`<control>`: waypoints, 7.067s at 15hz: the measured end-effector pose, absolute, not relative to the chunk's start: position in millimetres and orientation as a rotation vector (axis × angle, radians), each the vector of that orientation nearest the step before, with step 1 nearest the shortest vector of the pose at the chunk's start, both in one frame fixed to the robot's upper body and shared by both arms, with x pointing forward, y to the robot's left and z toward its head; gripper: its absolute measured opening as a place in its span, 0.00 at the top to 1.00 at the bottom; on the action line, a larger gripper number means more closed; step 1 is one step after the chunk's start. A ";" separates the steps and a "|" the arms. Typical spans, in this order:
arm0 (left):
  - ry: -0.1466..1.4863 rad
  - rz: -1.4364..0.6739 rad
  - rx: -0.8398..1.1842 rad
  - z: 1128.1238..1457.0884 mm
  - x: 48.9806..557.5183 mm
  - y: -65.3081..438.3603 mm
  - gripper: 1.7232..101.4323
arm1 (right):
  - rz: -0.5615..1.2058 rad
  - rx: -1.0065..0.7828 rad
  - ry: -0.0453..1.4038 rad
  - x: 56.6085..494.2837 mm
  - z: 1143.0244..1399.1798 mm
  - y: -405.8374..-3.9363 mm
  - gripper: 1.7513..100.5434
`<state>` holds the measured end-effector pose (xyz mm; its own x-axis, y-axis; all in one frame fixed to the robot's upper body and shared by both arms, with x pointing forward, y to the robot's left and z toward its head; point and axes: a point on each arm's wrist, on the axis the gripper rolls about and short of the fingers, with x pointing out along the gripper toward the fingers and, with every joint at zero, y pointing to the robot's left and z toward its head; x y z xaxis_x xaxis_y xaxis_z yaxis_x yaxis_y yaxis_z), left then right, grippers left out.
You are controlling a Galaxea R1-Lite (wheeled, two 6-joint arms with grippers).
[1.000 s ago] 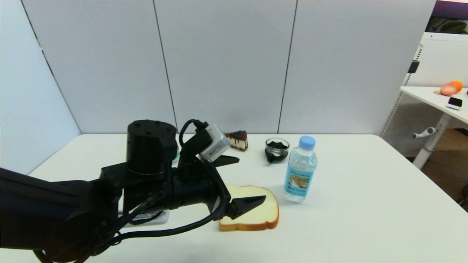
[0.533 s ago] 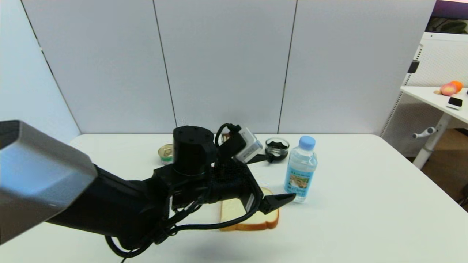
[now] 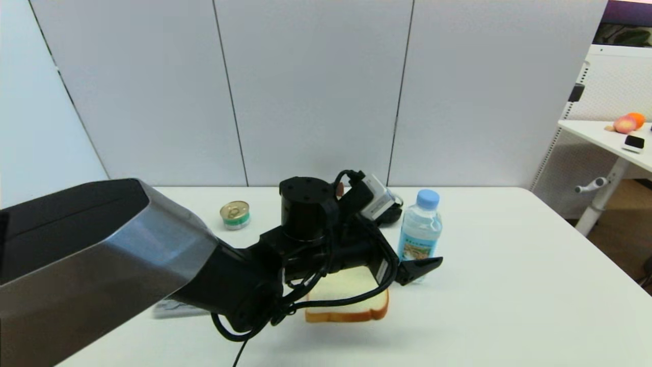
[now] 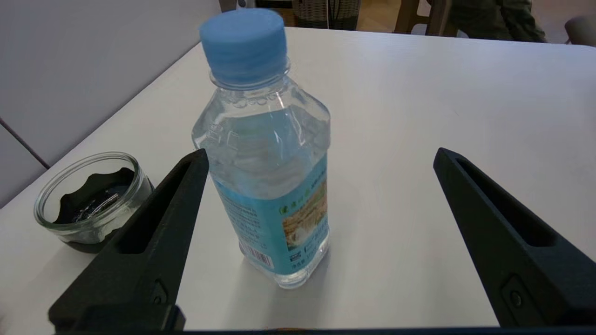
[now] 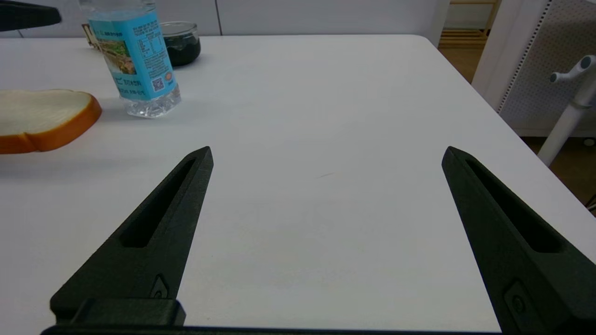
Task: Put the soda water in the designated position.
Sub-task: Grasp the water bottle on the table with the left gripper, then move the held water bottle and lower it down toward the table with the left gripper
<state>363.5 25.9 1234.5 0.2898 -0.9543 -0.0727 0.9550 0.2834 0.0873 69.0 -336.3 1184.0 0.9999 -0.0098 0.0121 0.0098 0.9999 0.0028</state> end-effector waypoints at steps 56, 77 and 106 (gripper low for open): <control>-0.172 -1.235 -0.009 1200.0 410.7 -34.1 0.45 | -0.009 0.003 -0.012 69.0 1184.0 -336.4 0.03; -0.078 -0.777 0.062 1344.2 407.0 163.9 0.45 | -0.009 0.003 -0.012 69.0 1184.0 -336.4 0.03; 0.056 -0.550 0.023 1221.4 371.9 255.8 0.45 | -0.009 0.003 -0.012 69.0 1184.0 -336.4 0.03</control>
